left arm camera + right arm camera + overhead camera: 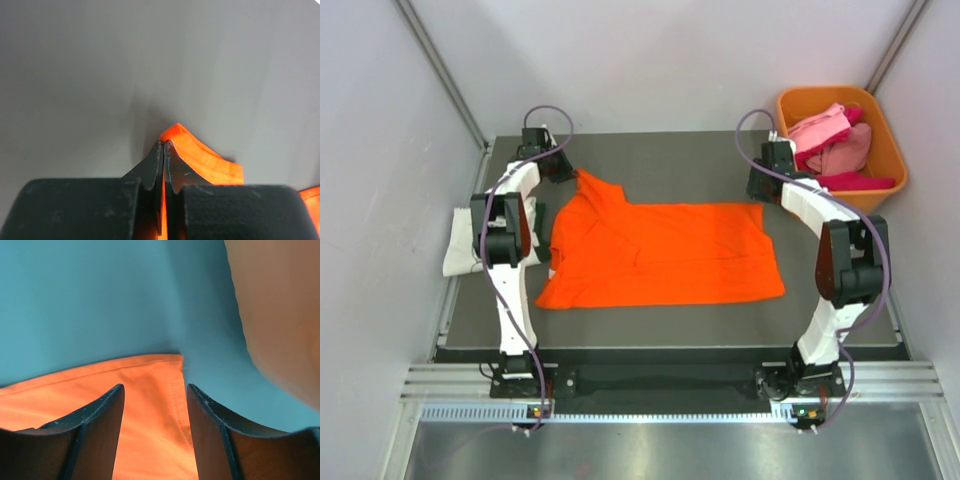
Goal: Fold and stack the t-shirts
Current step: Fold the tshirt
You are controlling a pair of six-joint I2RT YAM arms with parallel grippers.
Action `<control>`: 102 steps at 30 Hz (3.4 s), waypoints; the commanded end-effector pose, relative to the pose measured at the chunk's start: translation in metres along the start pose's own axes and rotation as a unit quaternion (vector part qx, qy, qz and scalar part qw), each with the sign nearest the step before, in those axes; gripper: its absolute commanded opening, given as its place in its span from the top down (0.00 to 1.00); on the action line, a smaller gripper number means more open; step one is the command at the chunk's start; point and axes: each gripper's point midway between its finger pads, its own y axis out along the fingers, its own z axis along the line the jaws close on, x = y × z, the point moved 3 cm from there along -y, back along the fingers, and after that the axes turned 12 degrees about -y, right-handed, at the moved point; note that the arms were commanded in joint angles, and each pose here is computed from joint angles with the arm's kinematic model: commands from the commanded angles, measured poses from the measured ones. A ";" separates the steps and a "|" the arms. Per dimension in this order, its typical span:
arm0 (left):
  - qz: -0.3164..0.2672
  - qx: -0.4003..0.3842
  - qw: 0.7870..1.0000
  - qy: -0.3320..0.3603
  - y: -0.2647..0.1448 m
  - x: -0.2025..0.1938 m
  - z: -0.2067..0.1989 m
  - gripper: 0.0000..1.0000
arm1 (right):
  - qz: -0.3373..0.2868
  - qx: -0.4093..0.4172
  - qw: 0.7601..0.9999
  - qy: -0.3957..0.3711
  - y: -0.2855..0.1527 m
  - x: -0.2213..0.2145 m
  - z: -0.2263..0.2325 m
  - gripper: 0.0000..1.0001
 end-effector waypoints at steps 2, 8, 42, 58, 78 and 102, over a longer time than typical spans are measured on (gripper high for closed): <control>-0.068 -0.018 0.997 0.011 -0.020 0.042 -0.018 1.00 | -0.020 0.006 1.000 -0.007 0.006 0.021 0.009 0.47; -0.081 -0.023 0.996 0.001 -0.014 0.050 -0.016 1.00 | -0.007 0.006 1.000 -0.011 0.021 0.021 0.012 0.48; -0.062 -0.067 0.995 0.042 -0.013 0.028 -0.050 1.00 | 0.000 -0.019 1.000 -0.008 0.053 0.025 0.013 1.00; -0.086 -0.073 0.988 0.105 -0.074 0.005 -0.087 1.00 | -0.016 0.034 0.999 -0.014 0.008 0.028 0.021 1.00; -0.122 -0.040 0.982 0.140 -0.175 -0.066 -0.083 1.00 | -0.020 0.044 0.999 -0.022 -0.056 -0.011 0.004 1.00; -0.154 -0.006 0.980 0.123 -0.290 -0.141 -0.024 1.00 | -0.002 0.001 1.000 0.017 -0.059 -0.049 -0.021 1.00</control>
